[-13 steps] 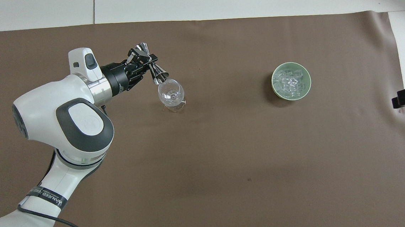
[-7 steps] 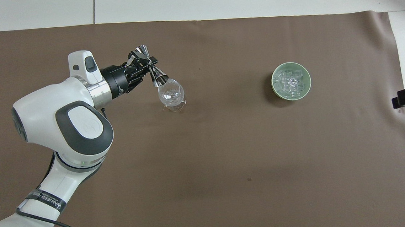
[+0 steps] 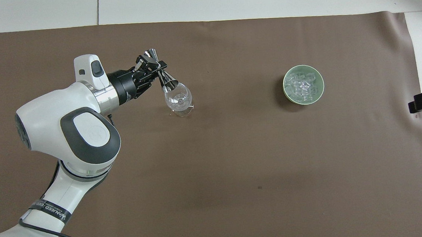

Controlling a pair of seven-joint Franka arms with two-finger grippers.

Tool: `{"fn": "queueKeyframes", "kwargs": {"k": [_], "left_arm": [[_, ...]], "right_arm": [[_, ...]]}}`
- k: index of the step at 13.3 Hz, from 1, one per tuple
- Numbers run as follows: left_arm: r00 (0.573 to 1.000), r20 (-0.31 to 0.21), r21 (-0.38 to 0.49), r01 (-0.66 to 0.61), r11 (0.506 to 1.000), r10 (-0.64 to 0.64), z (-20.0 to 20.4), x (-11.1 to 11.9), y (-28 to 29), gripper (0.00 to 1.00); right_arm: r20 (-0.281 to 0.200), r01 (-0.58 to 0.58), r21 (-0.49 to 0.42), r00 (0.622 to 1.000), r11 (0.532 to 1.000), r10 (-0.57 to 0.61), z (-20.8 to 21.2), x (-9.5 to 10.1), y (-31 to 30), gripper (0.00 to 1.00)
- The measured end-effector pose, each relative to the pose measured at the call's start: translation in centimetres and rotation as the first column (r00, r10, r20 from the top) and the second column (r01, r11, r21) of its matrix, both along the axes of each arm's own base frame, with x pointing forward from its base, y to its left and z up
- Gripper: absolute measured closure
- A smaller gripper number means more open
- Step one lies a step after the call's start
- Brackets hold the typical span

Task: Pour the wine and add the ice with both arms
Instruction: 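Hold the silver cup tipped over the clear glass with the left gripper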

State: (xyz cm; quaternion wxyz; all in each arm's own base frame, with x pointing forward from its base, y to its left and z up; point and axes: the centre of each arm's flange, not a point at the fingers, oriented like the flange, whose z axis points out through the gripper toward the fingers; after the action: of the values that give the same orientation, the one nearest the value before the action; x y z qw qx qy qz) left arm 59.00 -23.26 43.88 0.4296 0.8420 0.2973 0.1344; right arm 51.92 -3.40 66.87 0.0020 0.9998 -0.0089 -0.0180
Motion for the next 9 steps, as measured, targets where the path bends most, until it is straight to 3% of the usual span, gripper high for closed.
{"fn": "queueKeyframes", "kwargs": {"k": [9], "left_arm": [[1.0,0.012,0.009,0.004,1.0,-0.004,0.03,-0.06,0.08,0.78]], "right_arm": [[0.0,0.0,0.0,1.0,1.0,0.0,0.0,0.0,0.0,0.0]]}}
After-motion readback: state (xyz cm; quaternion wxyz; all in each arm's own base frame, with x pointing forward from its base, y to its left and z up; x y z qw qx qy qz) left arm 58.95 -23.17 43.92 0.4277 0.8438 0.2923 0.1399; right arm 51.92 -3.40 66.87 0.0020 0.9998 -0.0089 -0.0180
